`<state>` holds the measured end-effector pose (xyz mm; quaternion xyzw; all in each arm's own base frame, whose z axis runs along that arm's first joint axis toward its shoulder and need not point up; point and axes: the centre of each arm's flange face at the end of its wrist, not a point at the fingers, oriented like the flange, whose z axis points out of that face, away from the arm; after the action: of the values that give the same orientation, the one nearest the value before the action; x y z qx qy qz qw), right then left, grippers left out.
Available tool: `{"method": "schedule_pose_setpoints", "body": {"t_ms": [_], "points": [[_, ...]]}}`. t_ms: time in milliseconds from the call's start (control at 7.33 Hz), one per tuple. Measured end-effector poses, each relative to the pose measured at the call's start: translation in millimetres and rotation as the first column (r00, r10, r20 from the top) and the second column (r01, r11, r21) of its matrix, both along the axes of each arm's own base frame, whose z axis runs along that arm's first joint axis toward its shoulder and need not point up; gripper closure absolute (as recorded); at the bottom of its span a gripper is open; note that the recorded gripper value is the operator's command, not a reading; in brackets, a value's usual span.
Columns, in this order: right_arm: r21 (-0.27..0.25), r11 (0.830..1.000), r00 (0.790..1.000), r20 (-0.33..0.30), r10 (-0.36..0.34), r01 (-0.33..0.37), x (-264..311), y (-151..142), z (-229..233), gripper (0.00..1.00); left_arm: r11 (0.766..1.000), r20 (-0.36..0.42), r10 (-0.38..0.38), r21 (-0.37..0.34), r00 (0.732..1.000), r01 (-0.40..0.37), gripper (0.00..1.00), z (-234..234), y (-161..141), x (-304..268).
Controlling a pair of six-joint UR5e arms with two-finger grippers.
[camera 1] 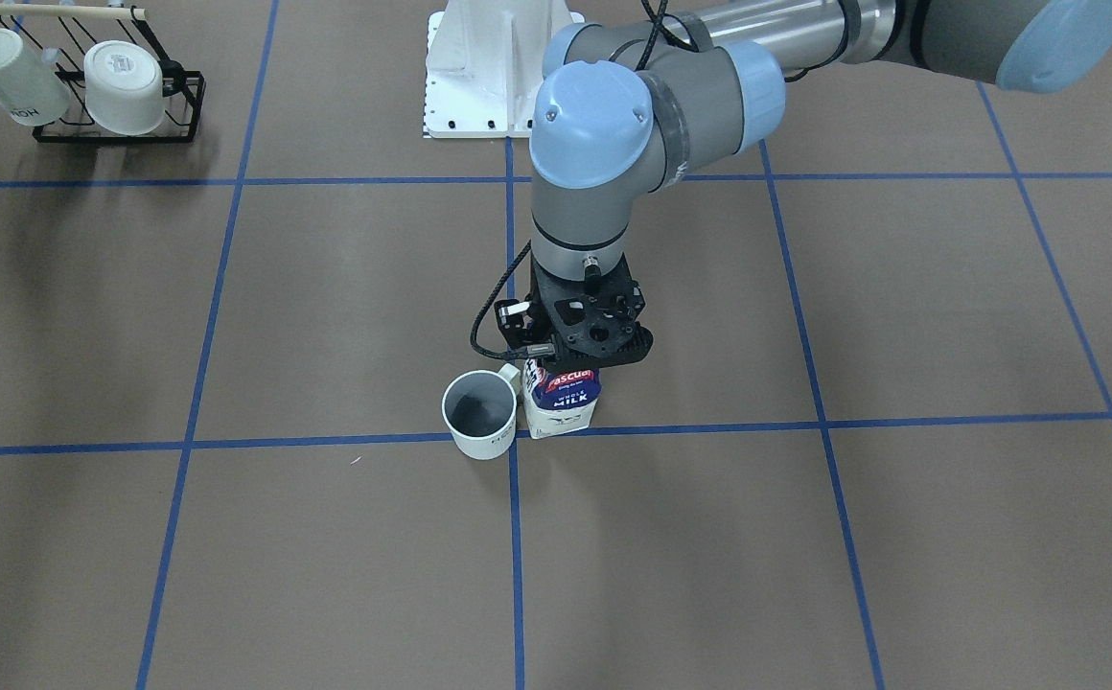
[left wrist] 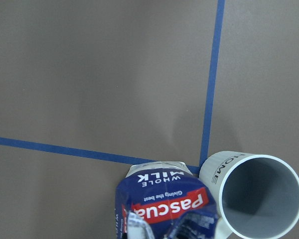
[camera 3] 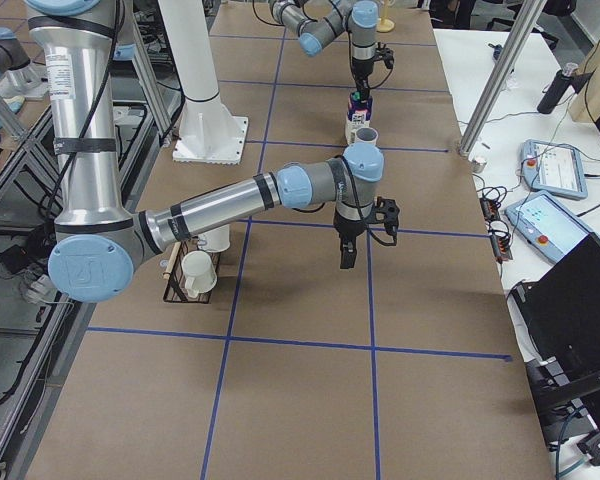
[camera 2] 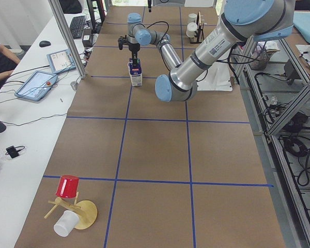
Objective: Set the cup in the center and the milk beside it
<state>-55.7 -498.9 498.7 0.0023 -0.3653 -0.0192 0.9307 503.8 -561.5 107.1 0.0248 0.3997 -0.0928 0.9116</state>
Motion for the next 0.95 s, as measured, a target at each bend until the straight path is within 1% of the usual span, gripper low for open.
{"method": "schedule_pose_setpoints", "body": {"t_ms": [273, 409, 545, 682, 818, 955], "points": [[-0.002, 1.000, 1.000, 0.000, 0.002, -0.002, 1.1, 0.4, 0.8, 0.00, 1.000, -0.013, -0.005, 0.023, 1.000, 0.006, 0.02, -7.2, 0.5, -13.4], [-0.004, 1.000, 1.000, -0.001, 0.005, -0.005, 2.7, 0.9, 1.7, 0.00, 0.999, -0.010, 0.011, 0.047, 1.000, -0.011, 0.02, -8.2, -2.4, -33.0], [-0.008, 1.000, 1.000, -0.006, 0.008, -0.008, 3.6, 0.6, 4.9, 0.00, 0.995, 0.009, 0.048, 0.087, 0.999, -0.049, 0.02, -5.3, -2.6, -69.0], [-0.006, 1.000, 1.000, -0.013, 0.009, -0.009, 3.6, -1.7, 9.3, 0.00, 0.989, 0.028, 0.078, 0.126, 0.997, -0.081, 0.02, 8.7, 3.2, -110.3], [0.011, 1.000, 1.000, -0.017, 0.011, -0.011, 3.8, -3.9, 11.2, 0.00, 0.985, 0.041, 0.086, 0.144, 0.995, -0.091, 0.02, 40.3, 13.0, -152.5], [0.020, 1.000, 1.000, -0.020, 0.011, -0.011, 4.6, -3.2, 15.5, 0.00, 0.987, 0.048, 0.069, 0.143, 0.996, -0.075, 0.02, 80.2, 18.8, -198.0]]}}
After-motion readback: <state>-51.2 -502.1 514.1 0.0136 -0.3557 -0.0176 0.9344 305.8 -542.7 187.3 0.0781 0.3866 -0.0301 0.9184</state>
